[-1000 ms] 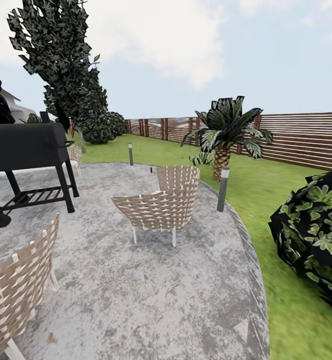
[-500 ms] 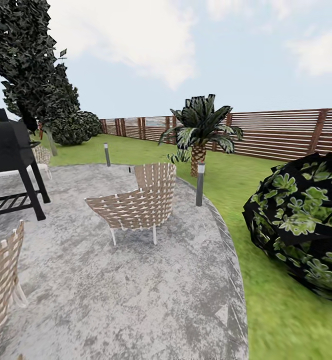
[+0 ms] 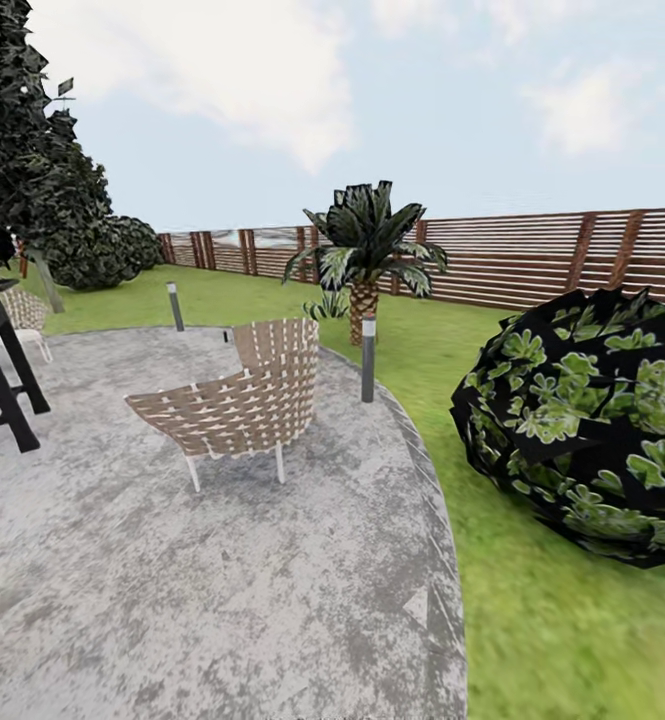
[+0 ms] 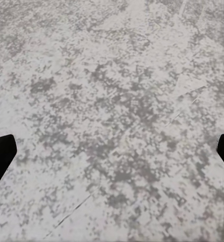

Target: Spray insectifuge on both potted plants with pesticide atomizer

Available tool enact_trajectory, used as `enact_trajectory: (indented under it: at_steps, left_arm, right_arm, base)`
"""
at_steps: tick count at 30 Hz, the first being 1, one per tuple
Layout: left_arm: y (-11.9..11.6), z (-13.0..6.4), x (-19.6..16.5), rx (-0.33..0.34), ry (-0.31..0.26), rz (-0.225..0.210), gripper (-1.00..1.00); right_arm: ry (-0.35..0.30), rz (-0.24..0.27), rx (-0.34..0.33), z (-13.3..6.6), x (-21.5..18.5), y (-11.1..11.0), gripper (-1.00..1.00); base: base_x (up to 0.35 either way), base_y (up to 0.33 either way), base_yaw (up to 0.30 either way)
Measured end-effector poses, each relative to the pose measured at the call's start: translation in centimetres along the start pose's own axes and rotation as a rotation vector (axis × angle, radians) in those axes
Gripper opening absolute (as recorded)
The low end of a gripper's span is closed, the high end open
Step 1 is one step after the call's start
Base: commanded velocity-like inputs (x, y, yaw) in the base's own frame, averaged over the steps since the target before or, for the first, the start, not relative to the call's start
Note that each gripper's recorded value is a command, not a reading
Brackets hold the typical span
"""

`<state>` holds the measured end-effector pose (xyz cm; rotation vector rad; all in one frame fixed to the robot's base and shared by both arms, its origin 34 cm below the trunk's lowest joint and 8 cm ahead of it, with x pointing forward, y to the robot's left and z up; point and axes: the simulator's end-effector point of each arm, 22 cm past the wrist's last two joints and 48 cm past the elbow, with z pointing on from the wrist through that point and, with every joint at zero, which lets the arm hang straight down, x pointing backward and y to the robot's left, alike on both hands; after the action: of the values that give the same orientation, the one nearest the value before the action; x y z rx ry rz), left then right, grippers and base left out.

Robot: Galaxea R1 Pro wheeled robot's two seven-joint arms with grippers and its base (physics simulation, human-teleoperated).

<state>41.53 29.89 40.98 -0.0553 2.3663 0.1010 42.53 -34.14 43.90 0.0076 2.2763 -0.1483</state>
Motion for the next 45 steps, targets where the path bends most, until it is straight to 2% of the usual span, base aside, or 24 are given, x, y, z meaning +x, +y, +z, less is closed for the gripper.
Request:
enact_trajectory:
  at_steps: [30,45]
  left_arm:
    - [-0.3,3.6,6.9,0.000,0.042,0.003,1.00]
    - [-0.4,3.6,7.6,0.004,0.059,0.011,1.00]
  right_arm:
    - [0.042,-0.004,0.001,3.1,7.1,0.6,1.00]
    - [0.061,-0.006,0.002,3.0,7.9,0.6,1.00]
  base:
    - [0.000,0.000,-0.168]
    - [0.000,0.000,-0.110]
